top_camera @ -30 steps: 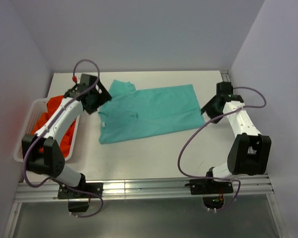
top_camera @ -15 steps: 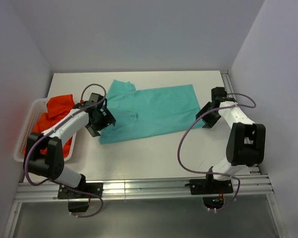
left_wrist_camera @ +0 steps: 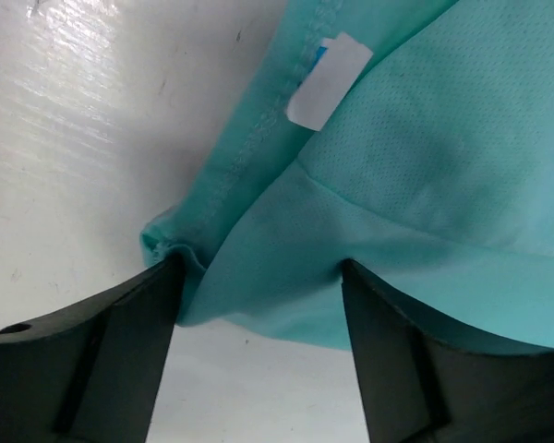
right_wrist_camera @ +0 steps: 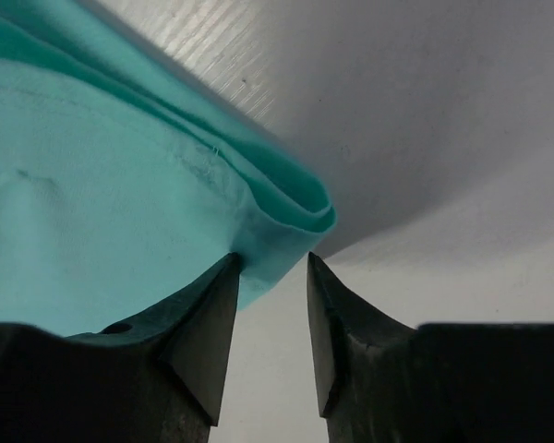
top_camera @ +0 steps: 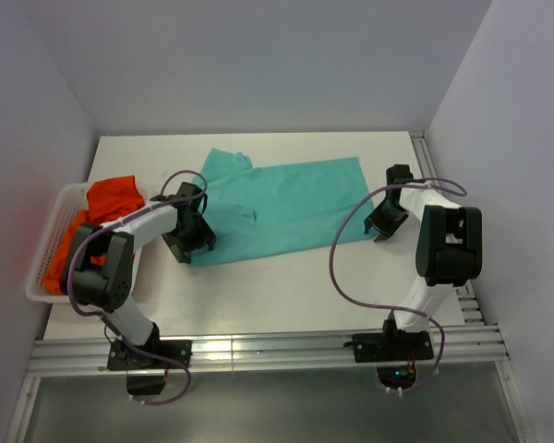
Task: Fold and stack the t-shirts
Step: Fold the tshirt
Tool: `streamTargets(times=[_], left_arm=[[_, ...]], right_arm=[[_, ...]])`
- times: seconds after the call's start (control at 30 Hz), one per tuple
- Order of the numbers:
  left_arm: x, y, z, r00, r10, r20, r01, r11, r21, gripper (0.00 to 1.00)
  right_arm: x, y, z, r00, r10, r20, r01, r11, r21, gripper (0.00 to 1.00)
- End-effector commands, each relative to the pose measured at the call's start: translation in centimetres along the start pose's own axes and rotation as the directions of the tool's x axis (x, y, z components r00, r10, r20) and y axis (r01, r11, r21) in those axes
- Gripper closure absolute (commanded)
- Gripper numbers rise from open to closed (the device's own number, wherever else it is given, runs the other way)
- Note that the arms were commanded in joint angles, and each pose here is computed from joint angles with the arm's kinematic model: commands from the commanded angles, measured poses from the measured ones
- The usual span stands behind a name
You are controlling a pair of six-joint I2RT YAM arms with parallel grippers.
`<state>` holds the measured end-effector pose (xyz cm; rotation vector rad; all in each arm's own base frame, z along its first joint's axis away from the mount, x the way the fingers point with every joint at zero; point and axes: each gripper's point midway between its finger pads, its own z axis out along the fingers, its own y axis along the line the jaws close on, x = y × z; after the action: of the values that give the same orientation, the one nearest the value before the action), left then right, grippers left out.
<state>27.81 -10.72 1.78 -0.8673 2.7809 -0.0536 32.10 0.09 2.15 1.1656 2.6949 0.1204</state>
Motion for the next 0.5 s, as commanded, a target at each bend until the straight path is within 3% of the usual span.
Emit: streamTargets(times=[0.0, 0.07, 0.17, 0.23, 0.37, 0.47], left_arm=[[-1.0, -1.3, 0.7, 1.000, 0.009, 0.025, -0.009, 1.000, 0.013, 0.27], [-1.2, -1.6, 1.0, 1.000, 0.012, 0.024, -0.013, 1.000, 0.011, 0.37], [-1.4, -1.9, 1.4, 1.000, 0.024, 0.019, -0.024, 1.000, 0.002, 0.56], [-1.6, -2.0, 1.7, 0.999, 0.032, 0.018, -0.032, 0.999, -0.001, 0.74], [-1.5, -1.9, 2.5, 0.999, 0.042, 0.006, -0.042, 0.999, -0.019, 0.97], [-1.4, -1.9, 2.3, 0.999, 0.049, 0.004, -0.049, 0.999, -0.011, 1.00]], right_arm=[[-1.1, 0.4, 0.5, 0.999, 0.005, 0.036, -0.005, 1.000, 0.018, 0.59], [-1.1, 0.4, 1.0, 1.000, 0.002, 0.030, -0.002, 1.000, 0.023, 0.65], [-1.1, 0.4, 1.5, 1.000, -0.004, 0.018, 0.004, 1.000, 0.029, 0.84], [-1.1, 0.4, 1.6, 1.000, -0.007, 0.016, 0.007, 0.999, 0.031, 0.89], [-1.0, 0.3, 1.5, 1.000, -0.012, 0.017, 0.012, 0.999, 0.033, 0.97], [-0.9, 0.1, 0.8, 1.000, -0.020, 0.019, 0.019, 0.999, 0.033, 0.99]])
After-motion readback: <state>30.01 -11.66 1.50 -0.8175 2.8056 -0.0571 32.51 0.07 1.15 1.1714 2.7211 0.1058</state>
